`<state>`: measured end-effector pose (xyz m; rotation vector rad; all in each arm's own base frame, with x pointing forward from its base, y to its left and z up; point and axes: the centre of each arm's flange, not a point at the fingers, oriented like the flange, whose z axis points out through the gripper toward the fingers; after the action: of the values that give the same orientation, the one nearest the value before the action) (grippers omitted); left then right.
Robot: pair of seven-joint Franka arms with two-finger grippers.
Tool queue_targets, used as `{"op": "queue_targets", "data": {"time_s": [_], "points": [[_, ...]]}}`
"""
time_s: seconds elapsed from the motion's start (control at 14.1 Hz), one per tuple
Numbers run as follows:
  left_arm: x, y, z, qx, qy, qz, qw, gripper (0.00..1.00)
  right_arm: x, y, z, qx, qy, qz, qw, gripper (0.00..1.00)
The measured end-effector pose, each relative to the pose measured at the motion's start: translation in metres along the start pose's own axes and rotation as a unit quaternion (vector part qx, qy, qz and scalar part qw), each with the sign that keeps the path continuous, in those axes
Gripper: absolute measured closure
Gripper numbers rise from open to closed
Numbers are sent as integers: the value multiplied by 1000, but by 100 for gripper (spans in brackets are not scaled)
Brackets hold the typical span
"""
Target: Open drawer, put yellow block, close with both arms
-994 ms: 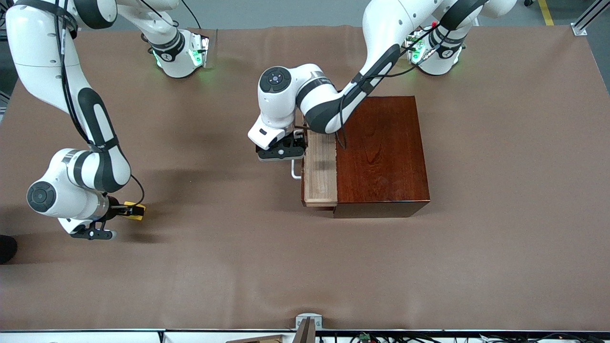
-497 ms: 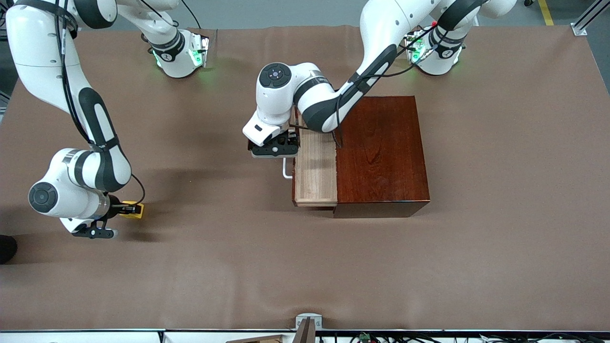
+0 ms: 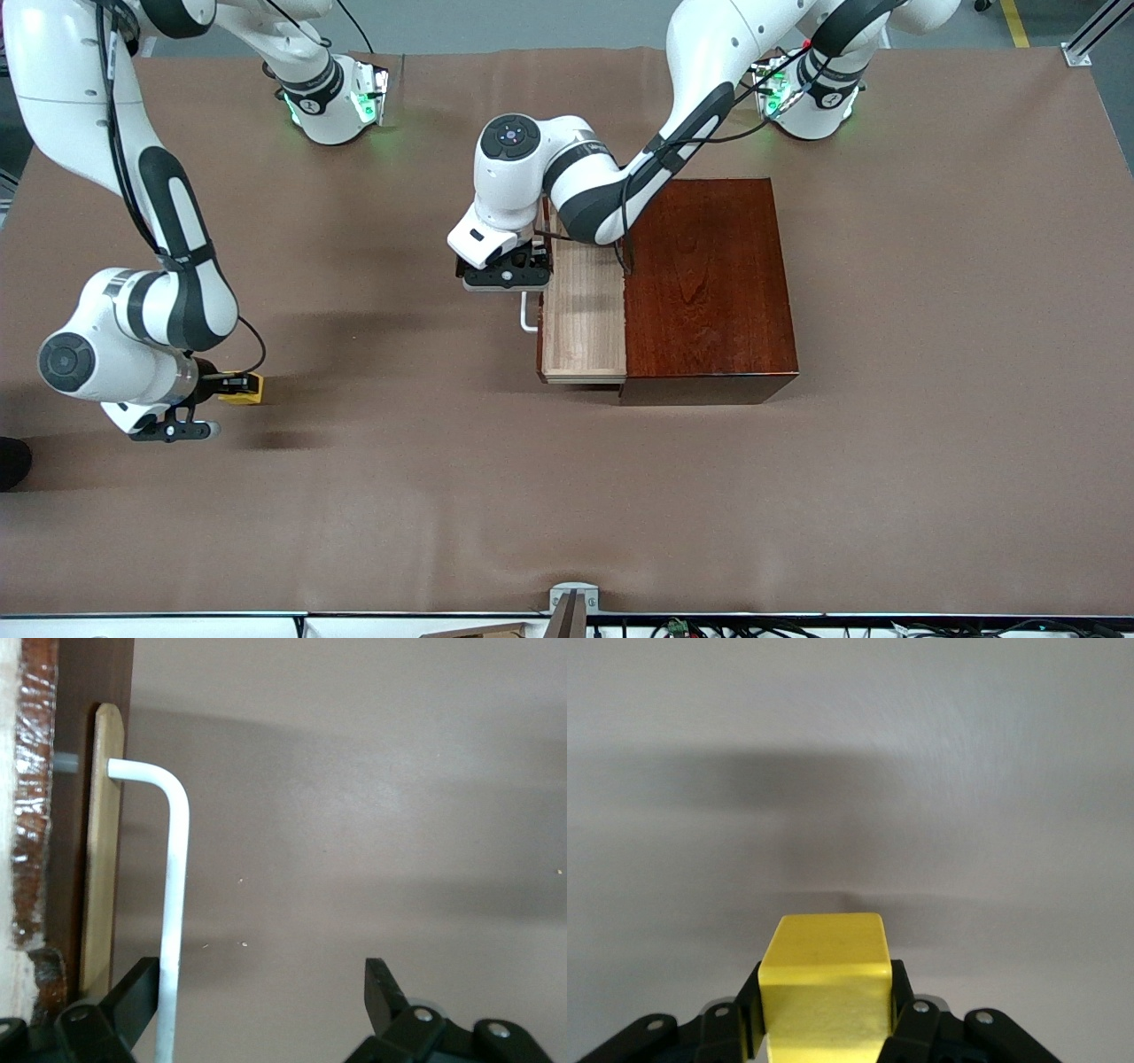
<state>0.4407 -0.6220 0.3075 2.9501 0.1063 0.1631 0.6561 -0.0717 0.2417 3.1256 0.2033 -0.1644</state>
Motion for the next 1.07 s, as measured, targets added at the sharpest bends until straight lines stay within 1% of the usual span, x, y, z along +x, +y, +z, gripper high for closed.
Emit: {"op": "queue_targets", "data": {"time_s": [0.07, 0.21, 0.36, 0.71, 1.07], "points": [[0, 1, 0, -2, 0, 0, 1000, 0, 1, 2, -11, -2, 8, -39, 999, 44], [-1, 2, -1, -7, -1, -2, 1000, 0, 3, 8, -29, -7, 23, -90, 996, 44], [0, 4, -2, -17, -4, -8, 1000, 0, 7, 14, -41, -13, 34, -121, 992, 44], [2, 7, -7, -37, -11, -22, 999, 0, 20, 17, -72, -30, 62, -199, 978, 44], [3, 8, -9, -37, -14, -26, 999, 0, 22, 15, -84, -37, 70, -257, 963, 44]]}}
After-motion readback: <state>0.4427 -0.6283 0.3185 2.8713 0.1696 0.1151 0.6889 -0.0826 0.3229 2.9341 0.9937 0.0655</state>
